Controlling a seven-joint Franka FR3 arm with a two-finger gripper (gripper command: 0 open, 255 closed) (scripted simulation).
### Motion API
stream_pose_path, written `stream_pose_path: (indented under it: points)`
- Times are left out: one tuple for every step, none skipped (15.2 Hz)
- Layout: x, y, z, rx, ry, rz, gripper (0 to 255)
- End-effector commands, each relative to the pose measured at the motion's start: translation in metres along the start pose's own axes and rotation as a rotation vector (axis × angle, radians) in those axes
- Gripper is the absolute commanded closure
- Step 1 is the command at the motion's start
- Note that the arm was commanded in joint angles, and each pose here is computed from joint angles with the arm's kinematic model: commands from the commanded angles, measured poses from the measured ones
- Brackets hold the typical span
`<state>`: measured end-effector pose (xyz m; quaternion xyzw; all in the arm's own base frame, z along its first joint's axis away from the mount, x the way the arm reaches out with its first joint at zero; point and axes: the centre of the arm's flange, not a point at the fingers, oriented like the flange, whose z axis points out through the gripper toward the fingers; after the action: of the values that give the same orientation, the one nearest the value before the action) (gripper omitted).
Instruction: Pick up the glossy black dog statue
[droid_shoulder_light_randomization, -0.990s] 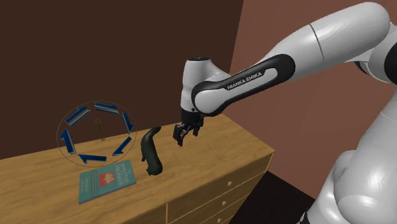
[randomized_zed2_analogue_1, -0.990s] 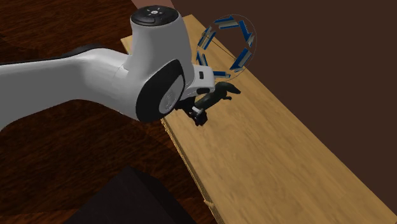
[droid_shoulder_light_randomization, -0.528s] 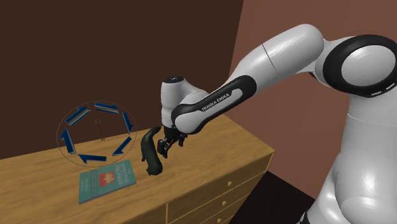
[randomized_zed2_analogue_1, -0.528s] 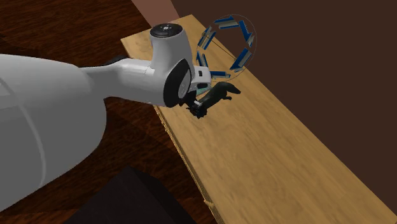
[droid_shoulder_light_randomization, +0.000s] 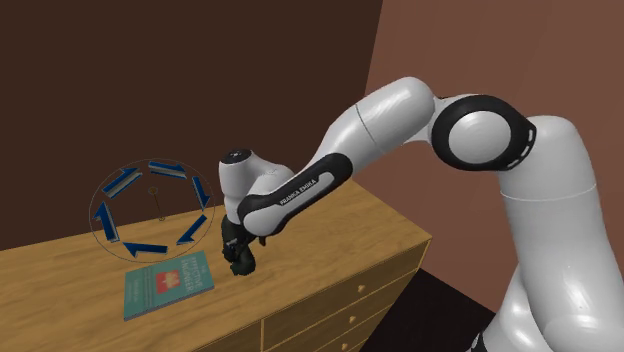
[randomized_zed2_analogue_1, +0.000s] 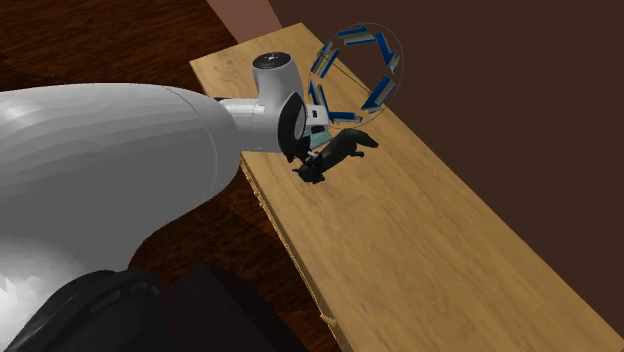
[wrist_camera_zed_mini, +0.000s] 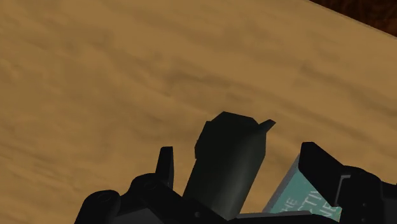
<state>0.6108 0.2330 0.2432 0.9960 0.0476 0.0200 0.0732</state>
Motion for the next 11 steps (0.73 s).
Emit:
stream_pose_path:
  points:
    - [0.009,-0.006,0.018,-0.007,-0.001,-0.003,0]
    - [0.009,-0.007,0.023,-0.007,-0.001,-0.003,0]
    - [0.008,-0.008,0.028,-0.007,-0.001,-0.003,0]
    - [0.008,-0.008,0.034,-0.007,-0.001,-0.003,0]
    - [0.008,-0.009,0.039,-0.007,-0.001,-0.003,0]
    - [0.008,-0.010,0.044,-0.007,-0.001,-0.003,0]
    - [0.008,-0.011,0.049,-0.007,-0.001,-0.003,0]
    - [0.008,-0.011,0.052,-0.007,-0.001,-0.003,0]
    - [0.008,-0.011,0.052,-0.007,-0.001,-0.003,0]
    - [0.008,-0.011,0.053,-0.007,-0.001,-0.003,255]
    - [0.008,-0.011,0.053,-0.007,-0.001,-0.003,255]
